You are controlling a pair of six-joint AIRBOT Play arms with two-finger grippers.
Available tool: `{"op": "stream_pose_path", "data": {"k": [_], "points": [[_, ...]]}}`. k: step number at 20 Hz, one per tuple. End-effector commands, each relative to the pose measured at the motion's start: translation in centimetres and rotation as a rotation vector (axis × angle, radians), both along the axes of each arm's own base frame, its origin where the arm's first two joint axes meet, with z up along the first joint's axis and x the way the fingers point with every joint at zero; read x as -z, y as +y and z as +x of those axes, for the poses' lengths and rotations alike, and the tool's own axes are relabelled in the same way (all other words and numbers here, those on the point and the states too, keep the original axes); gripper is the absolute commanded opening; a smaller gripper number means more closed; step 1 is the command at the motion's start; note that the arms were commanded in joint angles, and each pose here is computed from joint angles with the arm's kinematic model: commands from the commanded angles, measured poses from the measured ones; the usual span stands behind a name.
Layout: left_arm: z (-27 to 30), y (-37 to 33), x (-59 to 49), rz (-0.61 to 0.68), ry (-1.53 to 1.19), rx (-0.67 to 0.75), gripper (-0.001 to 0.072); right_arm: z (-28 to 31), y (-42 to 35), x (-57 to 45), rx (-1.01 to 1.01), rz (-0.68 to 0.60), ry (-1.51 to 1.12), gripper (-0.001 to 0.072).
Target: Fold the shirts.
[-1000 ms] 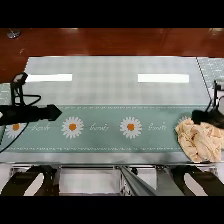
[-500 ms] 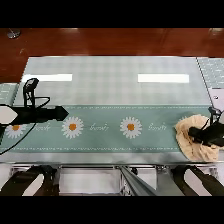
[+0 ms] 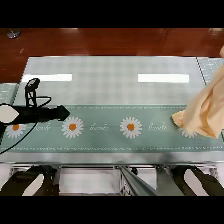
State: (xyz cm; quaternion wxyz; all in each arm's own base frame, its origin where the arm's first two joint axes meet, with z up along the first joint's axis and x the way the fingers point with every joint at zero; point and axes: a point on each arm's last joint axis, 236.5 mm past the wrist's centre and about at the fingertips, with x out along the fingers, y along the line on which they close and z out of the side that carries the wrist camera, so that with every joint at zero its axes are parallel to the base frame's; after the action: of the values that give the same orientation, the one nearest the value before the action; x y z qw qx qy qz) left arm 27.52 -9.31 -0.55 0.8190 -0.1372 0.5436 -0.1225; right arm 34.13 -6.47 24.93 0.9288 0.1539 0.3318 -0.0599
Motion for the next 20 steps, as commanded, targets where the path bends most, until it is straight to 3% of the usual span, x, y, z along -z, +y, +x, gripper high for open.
{"op": "stream_pose_path", "data": {"k": [1,9,15,20], "points": [[-0.2,-1.0,-0.4,-0.035,-0.003,0.033,0.0703,-1.0,4.5,-13.7,-0.146,-0.031,-0.347,0.0026],[-0.2,-1.0,-0.4,-0.036,-0.004,0.032,0.0703,-6.8,14.0,-25.3,-0.461,0.033,-0.675,0.0025],[0.1,-1.0,-0.5,-0.035,-0.017,0.026,0.0703,-4.3,23.0,-13.3,-0.815,0.224,-0.242,0.0026],[0.3,-0.8,-0.5,-0.027,-0.023,0.024,0.0702,-1.8,35.7,5.1,-0.923,0.101,0.139,0.0026]]}}
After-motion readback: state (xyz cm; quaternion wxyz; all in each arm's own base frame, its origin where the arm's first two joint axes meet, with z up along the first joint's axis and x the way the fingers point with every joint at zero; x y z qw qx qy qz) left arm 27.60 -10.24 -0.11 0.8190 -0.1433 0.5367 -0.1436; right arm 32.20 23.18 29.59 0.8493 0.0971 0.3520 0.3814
